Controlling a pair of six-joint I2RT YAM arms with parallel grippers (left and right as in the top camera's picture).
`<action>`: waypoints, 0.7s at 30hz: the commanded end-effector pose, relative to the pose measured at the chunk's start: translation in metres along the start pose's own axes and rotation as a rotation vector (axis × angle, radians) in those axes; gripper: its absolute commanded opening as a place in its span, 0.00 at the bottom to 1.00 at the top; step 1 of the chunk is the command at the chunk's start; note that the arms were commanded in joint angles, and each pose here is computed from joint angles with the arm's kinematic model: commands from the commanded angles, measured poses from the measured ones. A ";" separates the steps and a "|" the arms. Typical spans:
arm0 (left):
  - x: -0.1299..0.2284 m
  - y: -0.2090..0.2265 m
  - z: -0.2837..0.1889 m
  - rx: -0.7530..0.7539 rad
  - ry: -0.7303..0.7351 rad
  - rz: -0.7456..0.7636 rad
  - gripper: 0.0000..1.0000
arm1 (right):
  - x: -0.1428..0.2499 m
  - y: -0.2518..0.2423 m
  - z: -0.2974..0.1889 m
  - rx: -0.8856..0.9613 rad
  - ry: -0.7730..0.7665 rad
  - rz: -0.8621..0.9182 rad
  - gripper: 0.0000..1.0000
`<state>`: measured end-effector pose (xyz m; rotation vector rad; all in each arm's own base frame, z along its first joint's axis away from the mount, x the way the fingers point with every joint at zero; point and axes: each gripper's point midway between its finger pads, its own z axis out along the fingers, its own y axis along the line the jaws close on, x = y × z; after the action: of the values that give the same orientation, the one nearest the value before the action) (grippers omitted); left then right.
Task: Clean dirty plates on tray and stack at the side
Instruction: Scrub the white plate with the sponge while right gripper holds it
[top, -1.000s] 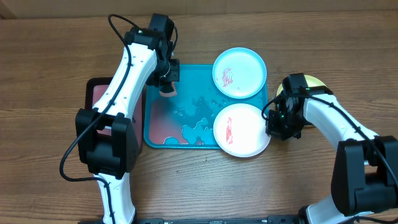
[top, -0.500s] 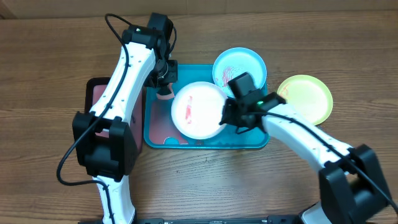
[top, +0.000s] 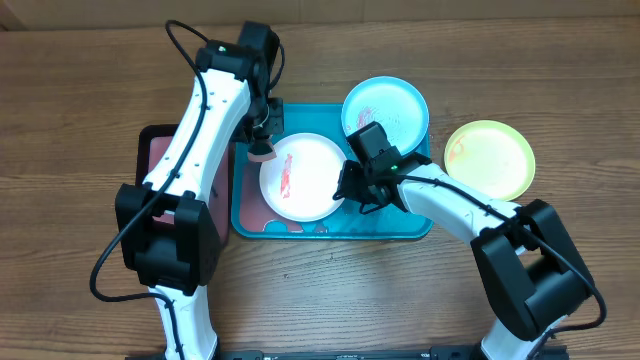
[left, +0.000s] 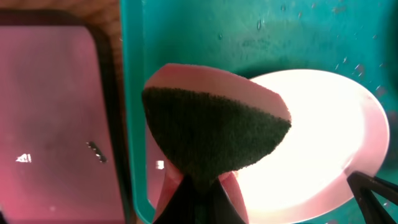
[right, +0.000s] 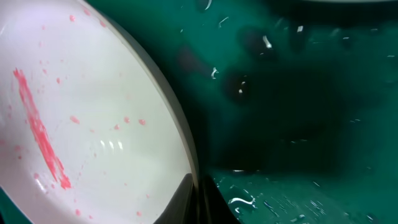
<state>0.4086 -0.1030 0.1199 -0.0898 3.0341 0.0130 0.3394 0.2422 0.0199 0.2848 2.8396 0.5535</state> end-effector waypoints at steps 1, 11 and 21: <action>0.012 -0.013 0.005 0.047 0.008 0.088 0.04 | 0.005 0.012 0.008 -0.054 0.040 -0.074 0.04; 0.043 -0.017 0.072 0.032 0.063 0.146 0.04 | 0.011 0.014 0.018 -0.083 0.082 -0.090 0.04; 0.095 -0.034 0.099 0.197 0.213 0.276 0.04 | 0.011 0.014 0.018 -0.083 0.082 -0.090 0.04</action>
<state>0.3507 -0.1170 0.0146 0.1300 3.1603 -0.0310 0.3337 0.2614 0.0121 0.1231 2.8724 0.6815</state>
